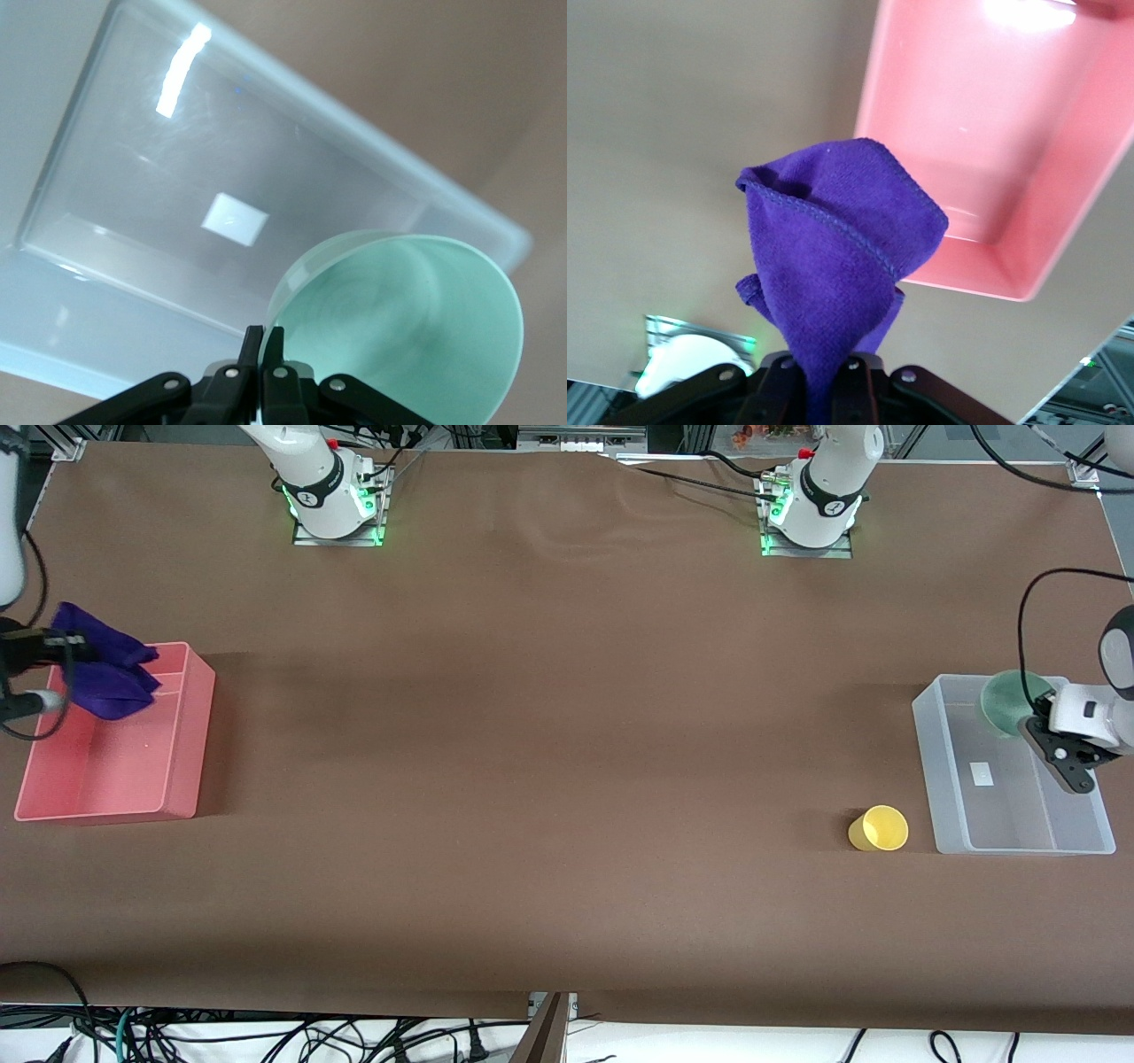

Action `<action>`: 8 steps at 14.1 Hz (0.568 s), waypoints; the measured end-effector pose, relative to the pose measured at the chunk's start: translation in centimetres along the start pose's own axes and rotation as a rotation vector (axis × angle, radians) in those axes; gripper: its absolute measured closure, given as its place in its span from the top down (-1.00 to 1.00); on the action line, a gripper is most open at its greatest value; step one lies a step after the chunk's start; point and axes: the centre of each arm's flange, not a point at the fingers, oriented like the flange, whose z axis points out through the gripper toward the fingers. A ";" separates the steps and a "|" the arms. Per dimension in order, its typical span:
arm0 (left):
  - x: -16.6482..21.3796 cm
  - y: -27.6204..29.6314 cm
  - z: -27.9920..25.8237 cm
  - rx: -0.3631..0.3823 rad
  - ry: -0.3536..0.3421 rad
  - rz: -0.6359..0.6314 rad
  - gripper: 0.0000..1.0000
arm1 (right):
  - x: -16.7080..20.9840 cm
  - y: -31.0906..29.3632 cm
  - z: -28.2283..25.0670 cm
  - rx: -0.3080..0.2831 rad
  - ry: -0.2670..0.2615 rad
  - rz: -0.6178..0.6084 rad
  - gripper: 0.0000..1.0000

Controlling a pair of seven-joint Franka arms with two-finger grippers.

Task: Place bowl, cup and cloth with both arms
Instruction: 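Lower the cloth into the pink bin while the left gripper places the bowl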

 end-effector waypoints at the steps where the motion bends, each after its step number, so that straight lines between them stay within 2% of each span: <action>1: -0.5 -1.0 1.9 0.030 0.018 -0.001 -0.95 | -0.5 1.9 1.0 0.003 0.003 -0.003 -0.81; 3: -0.2 -2.4 5.4 0.080 0.049 0.000 -0.95 | -1.1 4.9 3.8 0.014 -0.005 -0.004 -0.81; 6: 1.0 -2.9 9.6 0.079 0.063 0.011 -0.95 | -0.1 8.4 8.6 0.004 -0.018 -0.011 -0.81; 8: 1.2 -3.1 10.0 0.078 0.064 0.012 -0.67 | 1.3 9.8 12.6 -0.004 -0.033 -0.017 -0.81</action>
